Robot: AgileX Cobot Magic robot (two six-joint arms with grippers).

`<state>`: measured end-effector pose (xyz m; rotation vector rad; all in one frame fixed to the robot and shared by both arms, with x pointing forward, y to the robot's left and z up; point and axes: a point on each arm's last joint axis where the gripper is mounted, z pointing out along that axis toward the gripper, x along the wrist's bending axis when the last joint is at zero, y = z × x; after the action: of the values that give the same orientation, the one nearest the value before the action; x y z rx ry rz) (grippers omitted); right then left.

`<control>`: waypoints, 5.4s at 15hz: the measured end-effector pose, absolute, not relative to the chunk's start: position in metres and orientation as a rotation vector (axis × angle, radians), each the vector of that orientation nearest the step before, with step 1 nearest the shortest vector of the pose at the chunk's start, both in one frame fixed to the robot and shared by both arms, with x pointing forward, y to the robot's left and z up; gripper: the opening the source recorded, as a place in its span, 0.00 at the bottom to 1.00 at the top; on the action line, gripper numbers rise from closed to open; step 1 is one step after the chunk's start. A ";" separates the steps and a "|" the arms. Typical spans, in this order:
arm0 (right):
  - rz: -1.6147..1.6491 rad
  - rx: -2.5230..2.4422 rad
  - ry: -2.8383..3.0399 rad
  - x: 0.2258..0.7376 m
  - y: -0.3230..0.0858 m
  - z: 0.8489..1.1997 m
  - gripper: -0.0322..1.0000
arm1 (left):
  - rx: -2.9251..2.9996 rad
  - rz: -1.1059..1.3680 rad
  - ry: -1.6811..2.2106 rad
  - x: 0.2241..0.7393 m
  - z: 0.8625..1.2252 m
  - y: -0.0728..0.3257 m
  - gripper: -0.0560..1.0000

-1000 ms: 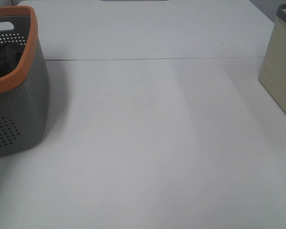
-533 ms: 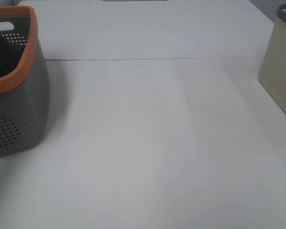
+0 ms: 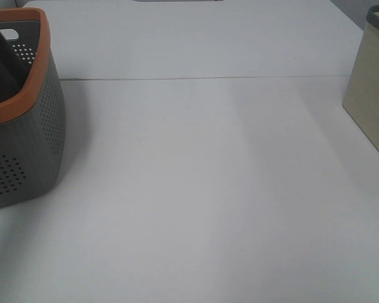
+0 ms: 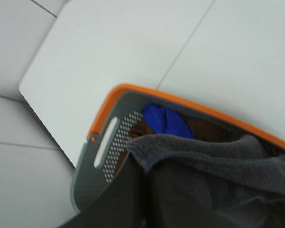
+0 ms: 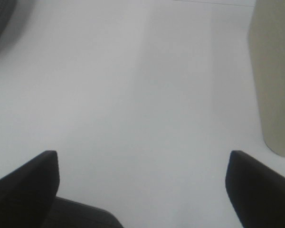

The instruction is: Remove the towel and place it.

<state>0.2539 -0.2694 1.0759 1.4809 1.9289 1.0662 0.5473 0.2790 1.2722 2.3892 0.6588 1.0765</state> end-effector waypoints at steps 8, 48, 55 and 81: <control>1.325 1.171 2.046 0.313 -0.252 1.131 0.85 | 1.974 1.436 0.224 0.568 1.322 0.185 0.05; 1.541 1.127 2.214 0.462 -0.142 1.055 0.80 | 2.066 1.023 0.290 0.611 1.228 0.042 0.05; 1.534 1.294 2.126 0.517 -0.091 1.049 0.77 | 1.979 1.012 0.468 0.625 1.220 0.039 0.05; 1.359 1.771 1.668 0.633 -0.052 1.001 0.47 | 1.958 0.961 0.509 0.642 1.193 0.025 0.05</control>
<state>0.6333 -0.0521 1.0006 1.7707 1.6685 1.3587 0.6424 0.0250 1.1934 1.9581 0.5088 0.9614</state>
